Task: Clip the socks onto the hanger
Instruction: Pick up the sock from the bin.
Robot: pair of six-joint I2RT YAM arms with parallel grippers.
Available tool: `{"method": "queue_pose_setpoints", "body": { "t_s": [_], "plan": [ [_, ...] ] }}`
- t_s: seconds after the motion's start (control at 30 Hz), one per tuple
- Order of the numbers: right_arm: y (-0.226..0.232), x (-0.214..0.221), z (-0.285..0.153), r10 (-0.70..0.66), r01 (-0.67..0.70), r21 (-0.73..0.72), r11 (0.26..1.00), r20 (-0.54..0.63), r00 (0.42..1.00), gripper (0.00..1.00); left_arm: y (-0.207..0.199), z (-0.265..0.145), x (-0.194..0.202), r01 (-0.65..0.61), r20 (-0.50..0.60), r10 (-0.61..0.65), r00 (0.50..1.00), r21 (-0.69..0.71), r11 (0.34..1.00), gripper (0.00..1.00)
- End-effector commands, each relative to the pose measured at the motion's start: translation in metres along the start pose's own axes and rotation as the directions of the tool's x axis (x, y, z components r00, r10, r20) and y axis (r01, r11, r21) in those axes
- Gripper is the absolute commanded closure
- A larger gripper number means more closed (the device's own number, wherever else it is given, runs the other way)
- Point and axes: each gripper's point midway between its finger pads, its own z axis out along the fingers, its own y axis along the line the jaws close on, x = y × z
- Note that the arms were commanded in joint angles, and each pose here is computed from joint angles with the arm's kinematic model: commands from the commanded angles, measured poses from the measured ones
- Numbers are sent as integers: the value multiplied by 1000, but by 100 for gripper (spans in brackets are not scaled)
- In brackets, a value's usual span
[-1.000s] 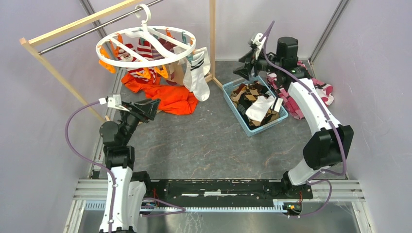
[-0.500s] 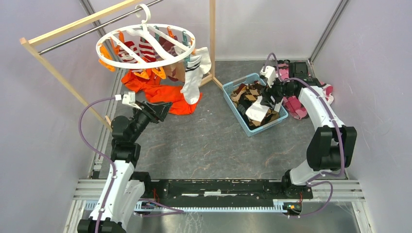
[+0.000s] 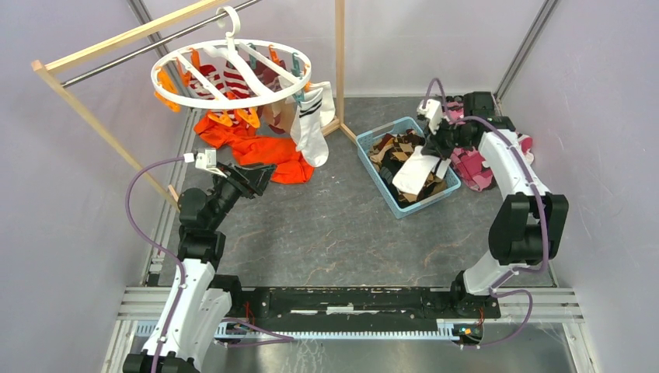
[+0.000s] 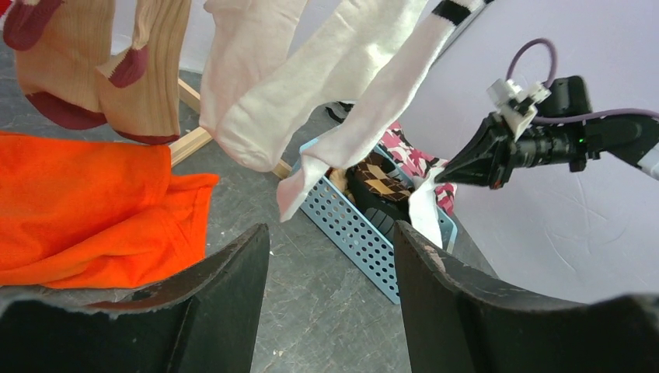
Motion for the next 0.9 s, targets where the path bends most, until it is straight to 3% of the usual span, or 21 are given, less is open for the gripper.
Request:
{"method": "queue_pose_setpoints", "body": {
  "t_s": [0.0,0.27,0.5,0.7,0.87],
  "plan": [
    [-25,-72,-61,-112,88,147,985,158,981,100,-10,-1,-6,8,24,-8,1000,33,999,34],
    [-6,-149,-123,-228,155,216,964,372,900,100,-29,-7,-1,-1,-5,2,1000,119,993,30],
    [60,-181,-120,-234,288,9,958,605,761,100,-73,-16,17,58,-73,-39,997,287,956,22],
    [120,-190,-83,-139,296,-172,940,599,788,100,-98,-17,43,132,-115,-98,988,342,930,16],
    [171,-189,-61,6,240,-341,909,587,809,100,-130,-17,71,-13,-96,60,994,428,904,8]
  ]
}}
